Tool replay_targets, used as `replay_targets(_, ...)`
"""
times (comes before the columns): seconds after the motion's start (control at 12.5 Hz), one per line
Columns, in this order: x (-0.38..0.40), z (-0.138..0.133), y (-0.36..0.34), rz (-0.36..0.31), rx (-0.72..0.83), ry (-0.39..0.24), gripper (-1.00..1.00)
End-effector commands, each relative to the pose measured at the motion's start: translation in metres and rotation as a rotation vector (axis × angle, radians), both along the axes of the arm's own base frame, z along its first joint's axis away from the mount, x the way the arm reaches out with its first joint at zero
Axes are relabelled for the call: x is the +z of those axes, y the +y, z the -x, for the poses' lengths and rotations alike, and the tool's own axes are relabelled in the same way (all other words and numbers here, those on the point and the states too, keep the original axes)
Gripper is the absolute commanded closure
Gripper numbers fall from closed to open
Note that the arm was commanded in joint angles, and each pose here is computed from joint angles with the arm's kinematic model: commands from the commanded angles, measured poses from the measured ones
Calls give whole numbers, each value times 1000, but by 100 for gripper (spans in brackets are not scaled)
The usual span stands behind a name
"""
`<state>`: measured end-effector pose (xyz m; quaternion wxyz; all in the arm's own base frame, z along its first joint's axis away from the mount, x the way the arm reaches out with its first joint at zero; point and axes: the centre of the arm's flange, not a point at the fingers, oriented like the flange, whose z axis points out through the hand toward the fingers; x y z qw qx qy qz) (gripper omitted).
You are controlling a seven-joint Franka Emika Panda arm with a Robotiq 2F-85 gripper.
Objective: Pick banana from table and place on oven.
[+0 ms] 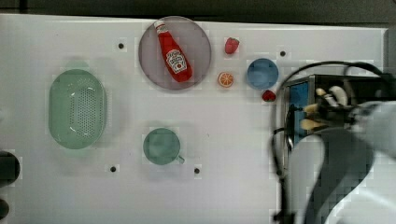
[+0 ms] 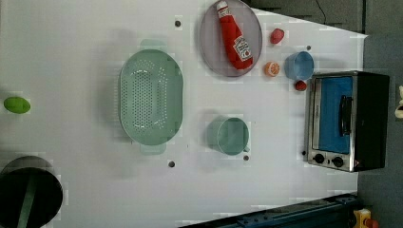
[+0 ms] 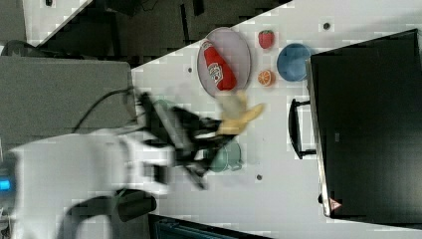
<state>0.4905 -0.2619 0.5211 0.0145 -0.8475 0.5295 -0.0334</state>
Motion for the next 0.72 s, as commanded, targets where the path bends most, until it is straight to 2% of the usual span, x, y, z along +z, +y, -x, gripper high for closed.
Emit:
replay_targets(0.08, -38, 4, -55, 78, 210, 27, 57)
replay_targets(0.24, -57, 4, -85, 121, 289, 53, 57)
replay_targets(0.56, -76, 11, -123, 149, 397, 124, 57)
replay_targets(0.64, -79, 13, -126, 145, 416, 131, 47)
replay_targets(0.72, -80, 13, -125, 142, 420, 134, 27)
